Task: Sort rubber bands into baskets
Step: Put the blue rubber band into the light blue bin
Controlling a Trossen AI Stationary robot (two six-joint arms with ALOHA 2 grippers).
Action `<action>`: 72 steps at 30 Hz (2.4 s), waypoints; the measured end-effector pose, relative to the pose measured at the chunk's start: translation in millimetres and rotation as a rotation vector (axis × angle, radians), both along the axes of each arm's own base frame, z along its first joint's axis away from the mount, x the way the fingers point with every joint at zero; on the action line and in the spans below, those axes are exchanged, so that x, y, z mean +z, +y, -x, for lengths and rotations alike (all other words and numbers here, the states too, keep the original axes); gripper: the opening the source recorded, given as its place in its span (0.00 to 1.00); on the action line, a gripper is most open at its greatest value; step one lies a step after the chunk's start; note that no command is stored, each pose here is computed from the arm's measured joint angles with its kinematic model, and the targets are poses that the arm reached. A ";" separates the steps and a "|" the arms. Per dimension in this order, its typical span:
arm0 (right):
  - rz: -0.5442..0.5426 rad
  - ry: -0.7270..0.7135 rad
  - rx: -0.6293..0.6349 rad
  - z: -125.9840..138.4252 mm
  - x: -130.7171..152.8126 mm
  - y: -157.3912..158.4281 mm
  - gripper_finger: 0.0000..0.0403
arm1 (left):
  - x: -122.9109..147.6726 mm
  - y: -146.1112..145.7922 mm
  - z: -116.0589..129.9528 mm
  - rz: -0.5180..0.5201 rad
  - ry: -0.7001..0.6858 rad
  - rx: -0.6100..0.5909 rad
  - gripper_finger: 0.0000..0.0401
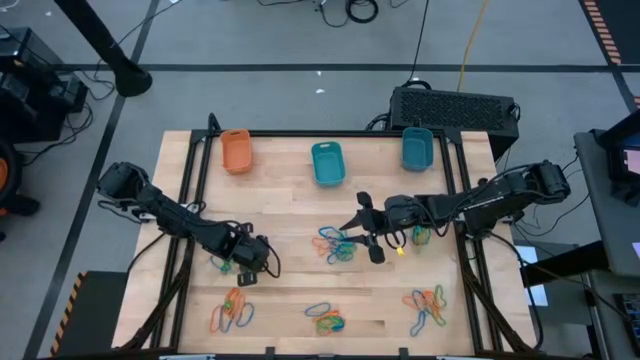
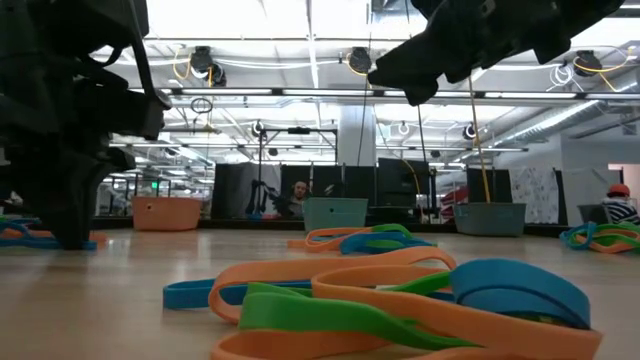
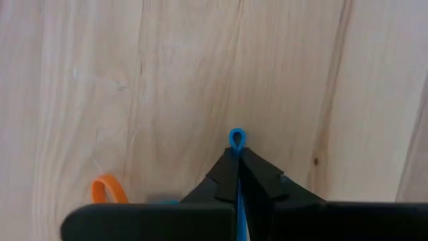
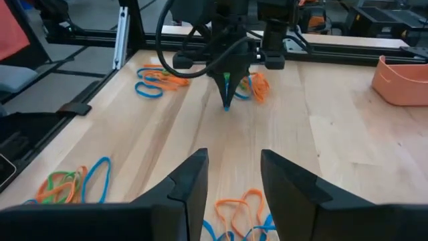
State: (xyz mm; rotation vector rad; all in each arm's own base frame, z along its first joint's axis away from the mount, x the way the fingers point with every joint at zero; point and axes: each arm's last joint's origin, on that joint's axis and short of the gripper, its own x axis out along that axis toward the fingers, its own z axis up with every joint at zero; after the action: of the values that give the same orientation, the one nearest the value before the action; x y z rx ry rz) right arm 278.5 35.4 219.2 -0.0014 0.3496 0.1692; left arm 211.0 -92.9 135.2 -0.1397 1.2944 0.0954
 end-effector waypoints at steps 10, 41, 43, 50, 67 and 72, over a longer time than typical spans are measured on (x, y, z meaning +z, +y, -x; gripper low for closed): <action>0.006 0.028 -0.008 0.7 -2.6 -2.6 0.32 | 16.0 3.4 0.1 -0.051 -0.123 0.003 0.01; 0.051 0.039 -0.205 -0.5 -3.8 -25.1 0.32 | 67.9 123.9 -75.0 -0.321 -0.881 0.143 0.01; 0.054 0.041 -0.227 -0.6 -4.0 -31.2 0.32 | 61.1 141.2 -78.1 -0.310 -0.882 0.168 0.01; 0.107 0.083 -0.392 1.9 -7.7 -50.3 0.32 | 53.6 193.8 -93.0 -0.258 -0.992 0.255 0.01; 0.111 0.112 -0.433 3.9 -10.0 -61.3 0.32 | 33.7 247.0 -145.5 -0.115 -0.897 0.358 0.00; 0.109 0.128 -0.431 4.6 -11.4 -61.1 0.32 | 33.7 250.4 -144.0 -0.084 -0.899 0.406 0.03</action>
State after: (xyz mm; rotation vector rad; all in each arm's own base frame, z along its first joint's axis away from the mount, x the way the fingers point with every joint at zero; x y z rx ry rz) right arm 273.9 -25.7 207.8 -0.0222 0.4784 -0.2780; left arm 355.0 157.5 168.9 -0.3287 0.3511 0.3864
